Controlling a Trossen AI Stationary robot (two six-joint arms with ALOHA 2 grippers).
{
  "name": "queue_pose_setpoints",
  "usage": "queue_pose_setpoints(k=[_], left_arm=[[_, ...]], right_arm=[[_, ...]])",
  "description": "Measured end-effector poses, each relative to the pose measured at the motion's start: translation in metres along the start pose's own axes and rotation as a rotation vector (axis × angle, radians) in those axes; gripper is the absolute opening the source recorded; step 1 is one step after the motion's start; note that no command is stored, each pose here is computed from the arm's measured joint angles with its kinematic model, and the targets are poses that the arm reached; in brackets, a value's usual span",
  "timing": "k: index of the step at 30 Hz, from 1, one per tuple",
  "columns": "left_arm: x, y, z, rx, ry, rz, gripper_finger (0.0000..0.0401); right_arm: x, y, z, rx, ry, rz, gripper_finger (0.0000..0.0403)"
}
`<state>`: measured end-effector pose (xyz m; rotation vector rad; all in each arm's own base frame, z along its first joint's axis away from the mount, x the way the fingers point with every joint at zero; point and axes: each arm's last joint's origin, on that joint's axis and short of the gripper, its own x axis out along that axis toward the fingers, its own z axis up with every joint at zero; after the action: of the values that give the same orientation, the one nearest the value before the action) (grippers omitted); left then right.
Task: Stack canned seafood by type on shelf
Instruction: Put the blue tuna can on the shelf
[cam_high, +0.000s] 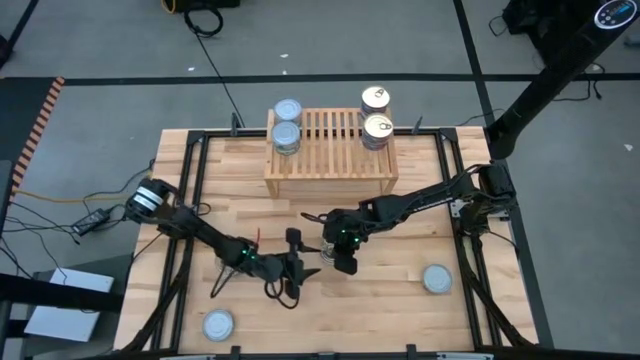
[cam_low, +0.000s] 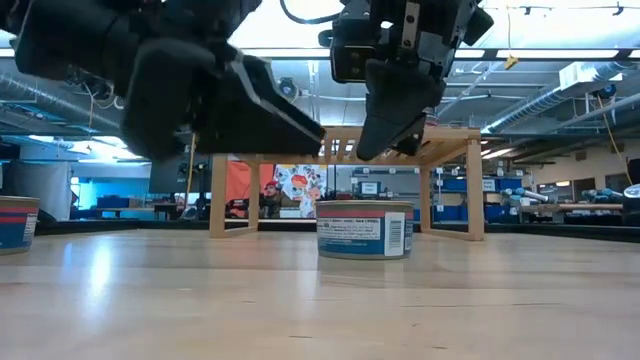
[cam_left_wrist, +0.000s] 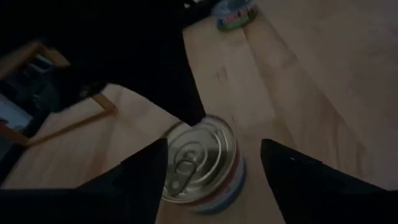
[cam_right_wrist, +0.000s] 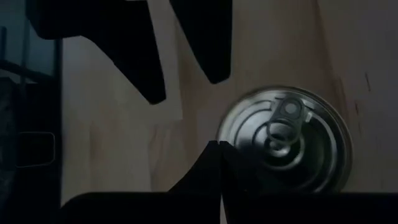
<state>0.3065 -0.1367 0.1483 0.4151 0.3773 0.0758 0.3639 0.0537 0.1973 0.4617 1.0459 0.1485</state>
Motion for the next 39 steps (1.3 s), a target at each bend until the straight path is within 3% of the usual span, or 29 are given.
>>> queue_pose_setpoints(k=[7, 13, 17, 20, 24, 34, 39], left_arm=[[0.008, -0.008, -0.013, 0.023, 0.034, -0.009, 0.0255], [0.012, -0.002, -0.015, 0.023, 0.047, 0.000, 0.0176], [0.015, 0.000, -0.017, 0.021, 0.040, -0.068, 0.0115], [0.015, 0.001, -0.017, 0.049, 0.043, -0.070, 0.0090], [0.016, 0.002, -0.017, 0.116, 0.048, -0.070, 0.0084], [0.030, 0.010, 0.002, 0.198, 0.209, -0.091, 0.0084], [0.031, 0.011, 0.000, 0.222, 0.242, -0.180, 0.0083]], right_arm=[[0.005, 0.013, -0.015, -0.064, 0.055, -0.087, 0.0018], [0.004, 0.026, -0.028, -0.113, 0.068, -0.224, 0.0013], [0.003, 0.034, -0.033, -0.137, 0.067, -0.229, 0.0011], [0.002, 0.037, -0.035, -0.147, 0.063, -0.234, 0.0017], [0.000, 0.038, -0.036, -0.150, 0.063, -0.245, 0.0017], [-0.008, 0.043, -0.038, -0.163, 0.051, -0.250, 0.0018], [-0.011, 0.051, -0.041, -0.182, 0.047, -0.247, 0.0015]])
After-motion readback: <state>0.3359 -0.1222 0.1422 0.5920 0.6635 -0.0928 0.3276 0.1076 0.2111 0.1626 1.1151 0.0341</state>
